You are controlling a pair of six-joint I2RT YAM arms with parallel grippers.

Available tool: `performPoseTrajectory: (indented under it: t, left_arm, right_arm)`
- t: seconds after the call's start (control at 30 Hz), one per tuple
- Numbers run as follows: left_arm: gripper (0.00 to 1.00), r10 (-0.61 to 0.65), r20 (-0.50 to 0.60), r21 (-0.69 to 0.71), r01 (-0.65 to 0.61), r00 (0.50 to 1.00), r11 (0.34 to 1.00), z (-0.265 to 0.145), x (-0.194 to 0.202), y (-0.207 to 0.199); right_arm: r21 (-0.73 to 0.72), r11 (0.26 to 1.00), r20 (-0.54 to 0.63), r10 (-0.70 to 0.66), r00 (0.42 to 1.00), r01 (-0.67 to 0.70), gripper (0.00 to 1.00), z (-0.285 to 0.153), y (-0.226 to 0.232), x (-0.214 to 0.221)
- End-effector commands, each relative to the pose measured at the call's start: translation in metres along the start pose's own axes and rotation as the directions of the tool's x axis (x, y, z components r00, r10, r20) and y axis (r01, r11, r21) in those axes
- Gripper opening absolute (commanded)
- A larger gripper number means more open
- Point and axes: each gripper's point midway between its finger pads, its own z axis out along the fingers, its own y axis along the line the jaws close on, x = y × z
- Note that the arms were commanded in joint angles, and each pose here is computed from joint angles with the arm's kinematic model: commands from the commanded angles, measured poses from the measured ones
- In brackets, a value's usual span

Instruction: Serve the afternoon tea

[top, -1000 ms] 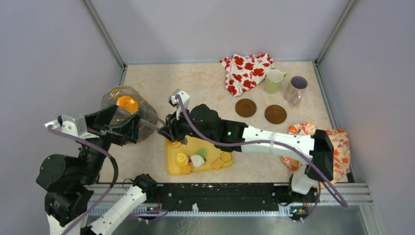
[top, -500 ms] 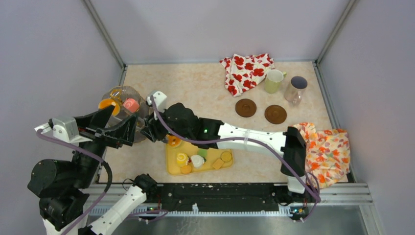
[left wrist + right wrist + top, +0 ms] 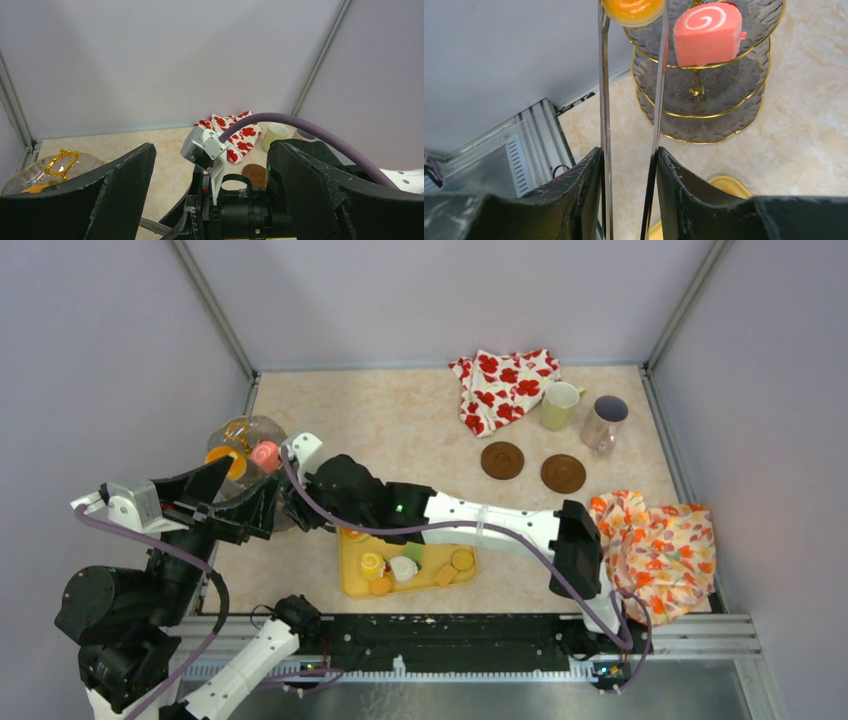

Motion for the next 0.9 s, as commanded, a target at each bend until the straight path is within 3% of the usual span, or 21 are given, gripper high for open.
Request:
performPoseTrajectory:
  t: [0.0,0.87]
  left_arm:
    - [0.99,0.007,0.029,0.016,-0.007,1.0,1.0,-0.002,-0.01,-0.003]
    - [0.99,-0.008,0.029,0.026,0.007,1.0,1.0,0.0,-0.01,-0.006]
  right_arm:
    - [0.026,0.999,0.081,-0.029,0.996,0.027,0.4,-0.002,0.005,-0.031]
    - [0.021,0.999,0.115,-0.036,0.993,0.034,0.51,-0.016,0.007,-0.052]
